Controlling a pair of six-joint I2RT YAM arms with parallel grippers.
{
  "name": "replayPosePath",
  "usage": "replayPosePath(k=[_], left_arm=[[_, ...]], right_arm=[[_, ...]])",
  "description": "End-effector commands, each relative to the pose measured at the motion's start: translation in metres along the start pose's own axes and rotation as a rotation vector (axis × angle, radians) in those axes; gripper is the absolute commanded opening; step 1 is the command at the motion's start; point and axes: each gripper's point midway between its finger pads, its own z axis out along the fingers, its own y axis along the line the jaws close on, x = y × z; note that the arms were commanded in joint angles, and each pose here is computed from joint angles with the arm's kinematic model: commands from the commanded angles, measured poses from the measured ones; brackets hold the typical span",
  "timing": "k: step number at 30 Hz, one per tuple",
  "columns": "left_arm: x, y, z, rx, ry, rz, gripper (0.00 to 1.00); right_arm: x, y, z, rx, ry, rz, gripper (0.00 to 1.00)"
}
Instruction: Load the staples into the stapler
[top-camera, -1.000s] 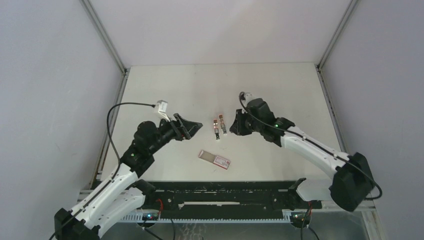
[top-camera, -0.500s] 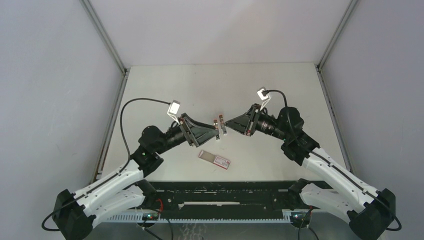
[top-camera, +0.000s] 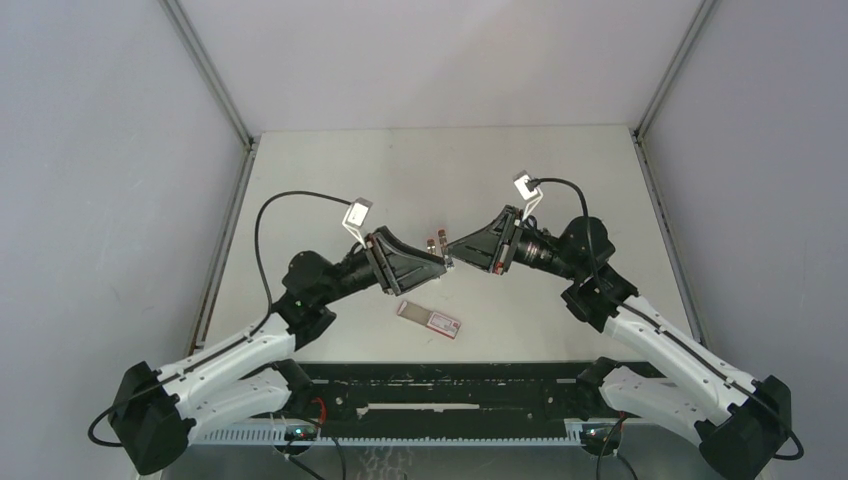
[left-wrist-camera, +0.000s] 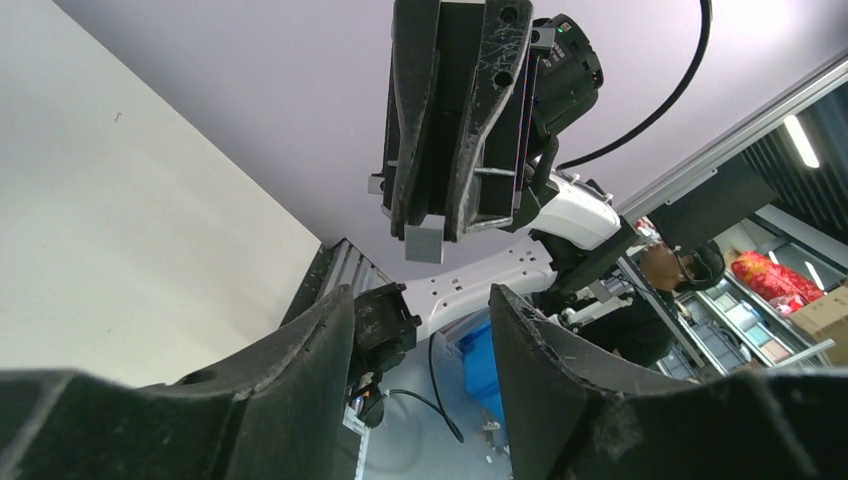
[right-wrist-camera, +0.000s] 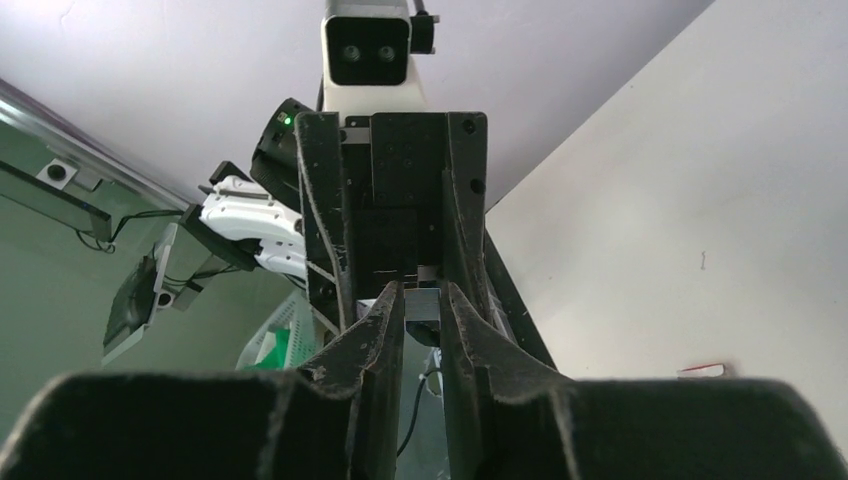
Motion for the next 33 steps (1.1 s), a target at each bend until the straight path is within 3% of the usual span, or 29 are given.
replayPosePath(k=[1, 17, 33], left_arm=[[-0.0203, -0.0413, 0.0090, 0.122, -0.027, 0.036, 0.55], [-0.0249, -0.0435, 0.0123, 0.124, -0.037, 0.031, 0.34], [-0.0249, -0.0424, 0.0138, 0.122, -0.034, 0.028, 0.22]], right_arm=[[-0.0043, 0.0172, 0.0004, -0.068, -0.013, -0.029, 0.18], [0.0014, 0.0229, 0.0009, -0.090, 0.011, -0.021, 0.19], [0.0053, 0.0181, 0.0038, -0.084, 0.029, -0.004, 0.19]])
